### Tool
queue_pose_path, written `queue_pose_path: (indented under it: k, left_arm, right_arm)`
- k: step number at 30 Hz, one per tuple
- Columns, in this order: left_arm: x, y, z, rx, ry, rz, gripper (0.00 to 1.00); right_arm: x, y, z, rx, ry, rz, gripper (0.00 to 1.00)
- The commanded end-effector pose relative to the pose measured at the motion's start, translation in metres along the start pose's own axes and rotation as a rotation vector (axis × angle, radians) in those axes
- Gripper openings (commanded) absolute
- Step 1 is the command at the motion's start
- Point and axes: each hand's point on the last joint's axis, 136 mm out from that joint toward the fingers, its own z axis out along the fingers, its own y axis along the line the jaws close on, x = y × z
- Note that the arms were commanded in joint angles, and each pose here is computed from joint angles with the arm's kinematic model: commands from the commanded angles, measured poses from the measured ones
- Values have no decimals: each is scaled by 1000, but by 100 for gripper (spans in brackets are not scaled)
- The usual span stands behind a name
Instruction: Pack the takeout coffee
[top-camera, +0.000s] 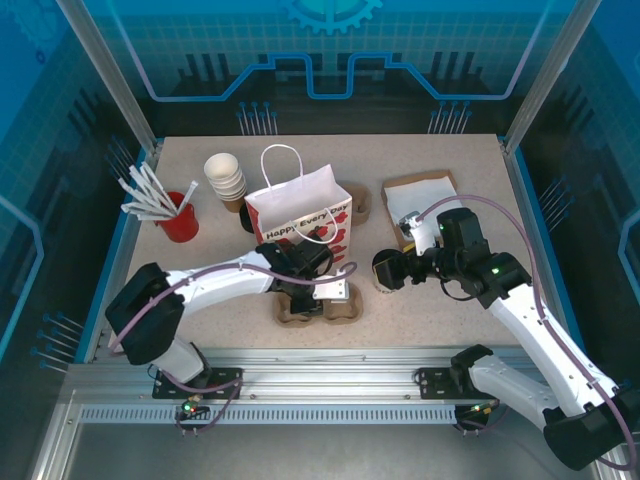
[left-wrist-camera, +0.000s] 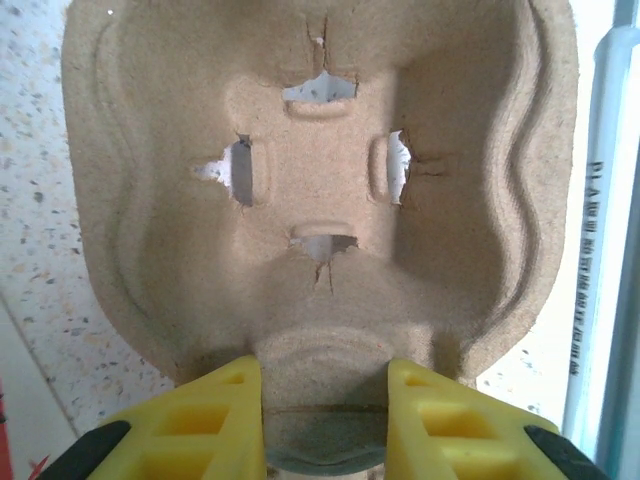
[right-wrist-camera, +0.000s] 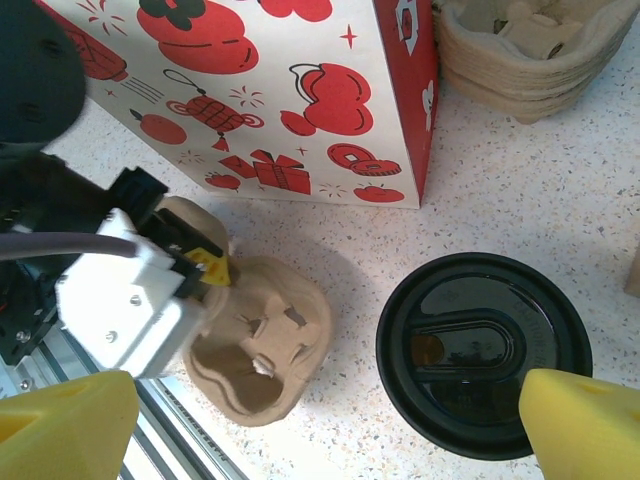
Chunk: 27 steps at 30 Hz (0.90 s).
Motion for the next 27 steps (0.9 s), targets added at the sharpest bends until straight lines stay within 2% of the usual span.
queue_pose_path:
  k: [1,6,12,16,23,27]
  left_arm:
    - [-16,-21,-29,45,-61,-18,24]
    - [-35,-49,-71,130,-124,-53,22]
    - [-78,-70,-131,184,-289,-38,22]
    - [-106,-75,-173,197,-399,-23,22]
    - [-150,-61,-250,115,-589,-18,23]
    - [-166,-39,-285,41,-674,-47,23]
  right_arm:
    - [-11,-6,-13,45,-58,27,99]
    - [-30,-18,-34,132,-152,58,98]
    - [-64,-27,-69,204,-286,84,98]
    - [-80,-24,-76,204,-304,76,97]
    - [-98,-17,-69,156,-303,72,96]
    - [-103,-15,-62,141,-294,67,96]
